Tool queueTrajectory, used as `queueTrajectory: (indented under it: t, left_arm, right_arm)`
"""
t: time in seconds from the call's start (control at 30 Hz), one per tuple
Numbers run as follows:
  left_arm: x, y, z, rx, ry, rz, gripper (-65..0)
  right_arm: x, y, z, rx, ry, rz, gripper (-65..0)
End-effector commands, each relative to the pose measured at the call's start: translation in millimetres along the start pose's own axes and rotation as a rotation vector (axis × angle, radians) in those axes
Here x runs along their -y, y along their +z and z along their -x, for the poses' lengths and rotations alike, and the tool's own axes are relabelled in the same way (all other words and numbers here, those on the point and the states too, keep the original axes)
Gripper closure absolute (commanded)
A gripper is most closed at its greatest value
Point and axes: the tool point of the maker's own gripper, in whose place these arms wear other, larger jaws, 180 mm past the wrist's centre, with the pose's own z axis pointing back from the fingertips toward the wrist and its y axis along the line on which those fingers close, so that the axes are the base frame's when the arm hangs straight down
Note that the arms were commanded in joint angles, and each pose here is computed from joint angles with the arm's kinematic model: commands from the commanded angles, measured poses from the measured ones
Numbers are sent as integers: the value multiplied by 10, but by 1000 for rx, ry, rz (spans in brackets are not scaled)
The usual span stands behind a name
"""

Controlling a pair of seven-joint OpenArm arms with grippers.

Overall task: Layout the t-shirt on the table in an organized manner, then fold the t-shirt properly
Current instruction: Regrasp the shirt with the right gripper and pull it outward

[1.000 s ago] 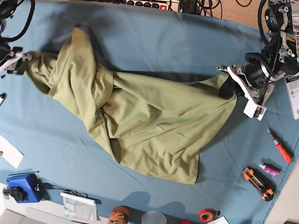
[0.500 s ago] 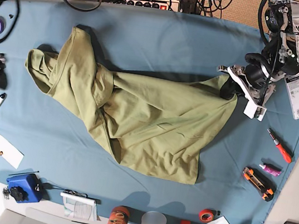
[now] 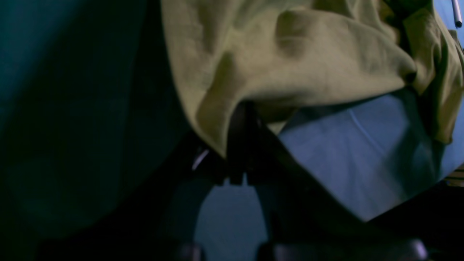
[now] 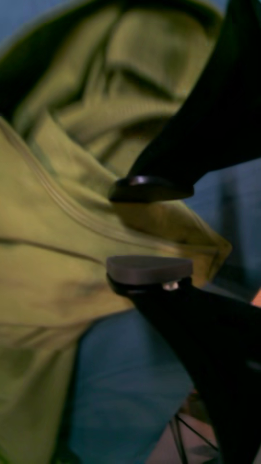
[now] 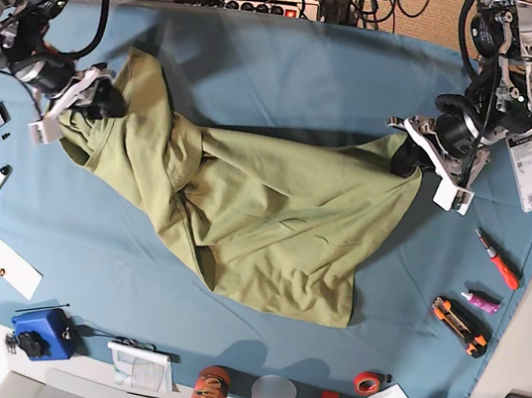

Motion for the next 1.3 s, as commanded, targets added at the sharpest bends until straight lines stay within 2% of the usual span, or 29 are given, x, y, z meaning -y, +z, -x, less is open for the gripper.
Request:
queueTrajectory:
  t: [0.0, 0.1, 0.23, 0.27, 0.3, 0.37, 0.4, 0.53, 0.6, 0.77, 0.9, 1.0, 1.07, 1.17, 1.27]
  left_arm:
    - [30, 29, -129, 46, -16, 8, 0]
    - [30, 30, -129, 47, -16, 8, 0]
    - [30, 29, -129, 46, -16, 9, 0]
    - [30, 29, -129, 46, -16, 9, 0]
    - [30, 29, -129, 46, -16, 8, 0]
    - [30, 29, -129, 46, -16, 9, 0]
    - [30, 29, -129, 46, -16, 8, 0]
    - [30, 29, -129, 46, -16, 8, 0]
    - [30, 29, -128, 46, -16, 8, 0]
    - [30, 29, -128, 46, -16, 8, 0]
    - [30, 29, -129, 46, -16, 8, 0]
    - [30, 29, -128, 46, -16, 8, 0]
    - [30, 29, -128, 46, -16, 8, 0]
    - [30, 29, -128, 46, -16, 8, 0]
    - [30, 29, -128, 46, -16, 8, 0]
  right_arm:
    - [-20, 38, -94, 24, 29, -6, -242]
    - [-117, -55, 19, -26, 46, -33, -242]
    - [-124, -199, 125, -96, 109, 7, -240]
    - [-124, -232, 119, -95, 126, 18, -225]
    - [-132, -258, 99, -86, 139, 23, -160]
    - [-173, -280, -3, -39, 144, 8, -9]
    - [-191, -280, -70, -16, 145, -1, 0]
    - [-278, -225, -487, 116, 142, -55, 0]
    - [-250, -156, -735, 184, 150, -50, 0]
    - [-101, 80, -1289, 338, 174, 9, 0]
    - [189, 197, -1589, 446, 198, 153, 0]
    - [580, 123, -1652, 486, 111, 251, 0]
    - [835, -15, -1632, 497, 43, 274, 0]
    - [1060, -247, -1647, 532, -77, 236, 0]
    - [1127, -393, -1771, 568, -136, 185, 0]
